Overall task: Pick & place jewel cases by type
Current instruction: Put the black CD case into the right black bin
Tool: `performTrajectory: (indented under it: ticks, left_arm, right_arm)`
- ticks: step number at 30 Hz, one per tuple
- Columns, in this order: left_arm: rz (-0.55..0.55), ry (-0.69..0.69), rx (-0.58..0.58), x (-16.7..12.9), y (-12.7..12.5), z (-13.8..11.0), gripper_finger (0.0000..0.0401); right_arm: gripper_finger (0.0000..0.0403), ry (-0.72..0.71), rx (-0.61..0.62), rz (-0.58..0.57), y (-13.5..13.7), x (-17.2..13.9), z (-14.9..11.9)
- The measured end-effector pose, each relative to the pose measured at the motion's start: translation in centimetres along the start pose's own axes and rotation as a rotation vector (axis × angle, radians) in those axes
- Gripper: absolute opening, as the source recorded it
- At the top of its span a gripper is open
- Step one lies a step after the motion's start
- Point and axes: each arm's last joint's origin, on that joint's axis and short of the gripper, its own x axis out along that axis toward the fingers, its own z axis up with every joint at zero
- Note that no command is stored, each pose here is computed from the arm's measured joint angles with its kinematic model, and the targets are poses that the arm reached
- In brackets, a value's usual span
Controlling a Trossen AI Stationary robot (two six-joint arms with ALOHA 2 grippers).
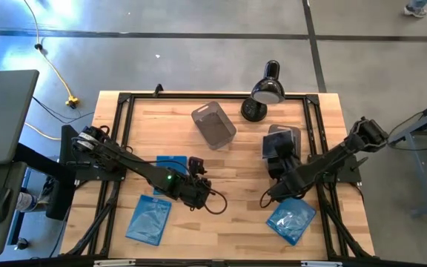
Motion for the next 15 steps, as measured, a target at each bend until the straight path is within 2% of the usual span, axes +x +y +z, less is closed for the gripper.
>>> performTrajectory:
  ticks: [9,12,15]
  left_arm:
    - [-0.001,0.000,-0.085,-0.01,-0.01,0.00,0.0248]
    - [-0.040,0.003,-0.109,-0.02,-0.12,0.00,0.0248]
    - [-0.062,0.005,-0.129,-0.02,-0.19,0.00,0.0248]
  right_arm:
    - [0.0024,0.018,-0.006,0.084,0.29,-0.07,-0.05]
    - [0.0025,0.023,-0.009,0.105,0.35,-0.07,-0.06]
    - [0.0029,0.033,-0.043,0.174,0.55,-0.11,-0.07]
